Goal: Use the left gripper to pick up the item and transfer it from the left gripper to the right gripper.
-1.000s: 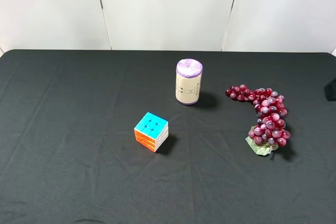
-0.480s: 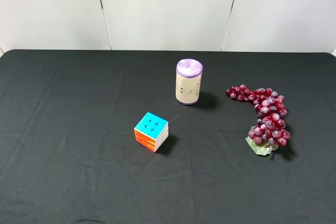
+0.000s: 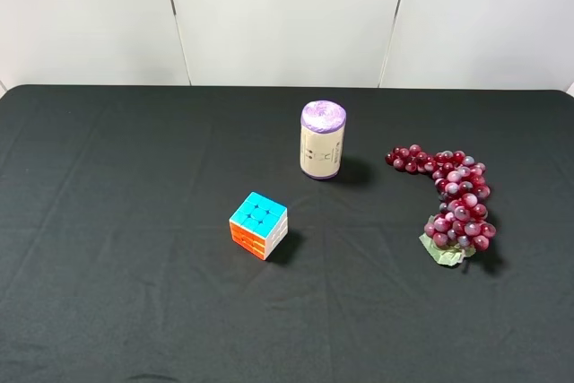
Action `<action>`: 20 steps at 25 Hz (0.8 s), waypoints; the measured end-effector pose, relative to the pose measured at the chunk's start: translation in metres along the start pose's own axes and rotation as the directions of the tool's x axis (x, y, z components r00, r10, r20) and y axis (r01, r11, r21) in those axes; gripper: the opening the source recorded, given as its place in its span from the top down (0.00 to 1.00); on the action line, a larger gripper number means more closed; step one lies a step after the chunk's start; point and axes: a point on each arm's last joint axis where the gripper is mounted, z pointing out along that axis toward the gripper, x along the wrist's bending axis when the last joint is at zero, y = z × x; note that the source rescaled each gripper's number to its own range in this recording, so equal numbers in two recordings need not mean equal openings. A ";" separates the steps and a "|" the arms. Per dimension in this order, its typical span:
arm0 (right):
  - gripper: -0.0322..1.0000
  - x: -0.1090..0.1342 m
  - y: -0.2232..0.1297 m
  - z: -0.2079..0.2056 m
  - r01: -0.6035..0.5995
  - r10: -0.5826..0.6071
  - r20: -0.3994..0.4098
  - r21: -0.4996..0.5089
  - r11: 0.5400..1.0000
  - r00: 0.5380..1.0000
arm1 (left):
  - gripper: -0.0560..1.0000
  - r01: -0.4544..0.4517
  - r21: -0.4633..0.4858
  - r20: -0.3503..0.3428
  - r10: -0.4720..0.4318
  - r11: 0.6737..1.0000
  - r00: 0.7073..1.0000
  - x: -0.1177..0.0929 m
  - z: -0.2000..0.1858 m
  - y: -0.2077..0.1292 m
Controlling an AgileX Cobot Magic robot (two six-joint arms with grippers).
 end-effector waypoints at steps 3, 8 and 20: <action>0.00 0.000 -0.012 -0.003 0.005 -0.005 0.002 -0.040 0.999 1.000 | 0.00 0.000 0.000 0.000 0.000 1.000 1.000 0.000 0.000 0.000; 0.00 -0.004 -0.023 0.000 0.010 -0.007 0.044 -0.064 0.998 0.999 | 0.00 0.000 0.000 0.000 0.000 1.000 1.000 0.000 0.000 0.000; 0.00 -0.007 -0.024 0.000 -0.011 0.016 0.070 -0.073 0.997 0.997 | 0.00 0.000 0.000 0.000 0.000 1.000 1.000 0.000 0.000 0.000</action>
